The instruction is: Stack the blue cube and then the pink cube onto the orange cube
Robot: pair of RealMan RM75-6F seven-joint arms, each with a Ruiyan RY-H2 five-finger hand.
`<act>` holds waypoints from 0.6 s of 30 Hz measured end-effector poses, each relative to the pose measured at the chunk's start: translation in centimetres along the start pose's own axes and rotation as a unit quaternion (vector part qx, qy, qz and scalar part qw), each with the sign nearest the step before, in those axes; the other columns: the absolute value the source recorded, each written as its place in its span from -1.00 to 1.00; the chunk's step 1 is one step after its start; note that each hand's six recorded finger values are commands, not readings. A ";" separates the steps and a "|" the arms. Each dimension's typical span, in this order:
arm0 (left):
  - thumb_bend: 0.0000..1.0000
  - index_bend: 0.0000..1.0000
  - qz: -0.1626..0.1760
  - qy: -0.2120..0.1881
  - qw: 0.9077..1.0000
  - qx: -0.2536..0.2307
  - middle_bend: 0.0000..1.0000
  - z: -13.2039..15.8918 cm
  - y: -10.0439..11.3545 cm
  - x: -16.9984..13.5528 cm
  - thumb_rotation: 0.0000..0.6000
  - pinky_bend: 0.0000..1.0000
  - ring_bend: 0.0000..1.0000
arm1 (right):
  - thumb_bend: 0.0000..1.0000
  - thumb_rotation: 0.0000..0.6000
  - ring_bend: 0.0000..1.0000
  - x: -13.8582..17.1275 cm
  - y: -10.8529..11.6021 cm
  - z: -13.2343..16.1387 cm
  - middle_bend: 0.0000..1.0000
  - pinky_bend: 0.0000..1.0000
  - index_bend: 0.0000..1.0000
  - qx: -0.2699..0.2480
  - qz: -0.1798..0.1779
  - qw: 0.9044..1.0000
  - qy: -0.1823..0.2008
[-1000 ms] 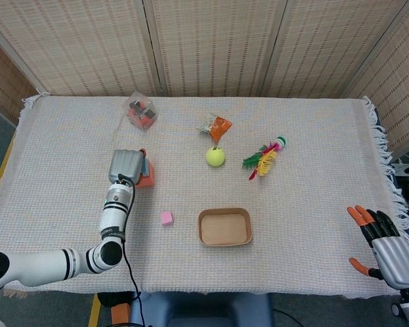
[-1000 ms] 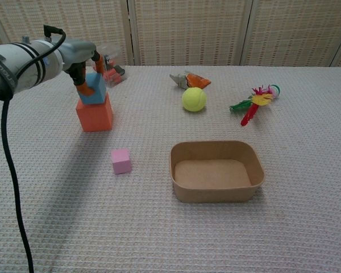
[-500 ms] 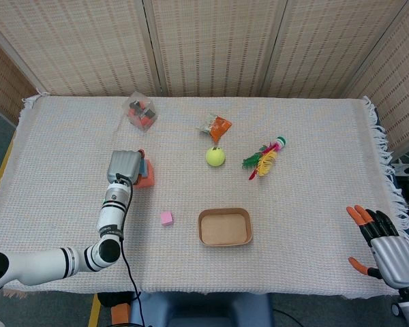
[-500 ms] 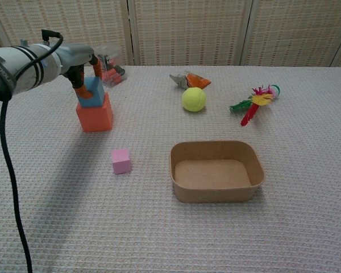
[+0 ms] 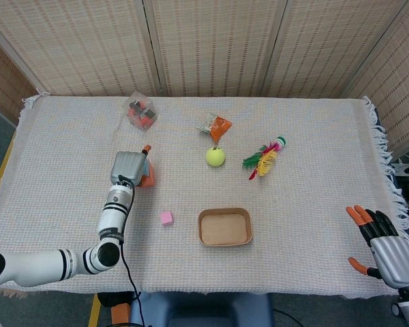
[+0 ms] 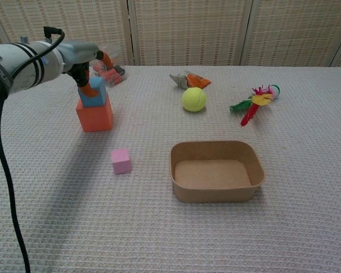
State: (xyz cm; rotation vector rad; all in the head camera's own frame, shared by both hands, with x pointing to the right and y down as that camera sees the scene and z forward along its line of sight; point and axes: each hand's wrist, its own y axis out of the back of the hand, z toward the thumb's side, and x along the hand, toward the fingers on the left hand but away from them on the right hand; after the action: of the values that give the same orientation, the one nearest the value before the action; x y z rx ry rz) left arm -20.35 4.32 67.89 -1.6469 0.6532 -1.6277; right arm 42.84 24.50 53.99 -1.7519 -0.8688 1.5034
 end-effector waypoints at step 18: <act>-0.35 -0.72 -0.056 -0.100 0.989 -0.089 1.00 -3.8 -5.7 -13.5 1.00 1.00 1.00 | -0.80 1.00 -1.00 1.8 0.6 1.2 -1.00 -1.00 -1.00 -0.007 -0.020 0.999 0.037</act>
State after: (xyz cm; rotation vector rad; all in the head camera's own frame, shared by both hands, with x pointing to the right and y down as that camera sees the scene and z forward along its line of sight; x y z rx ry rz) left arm -25.82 17.78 63.67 -1.9781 0.6268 -1.4909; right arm 41.87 25.70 52.36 -1.7787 -0.8735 1.4012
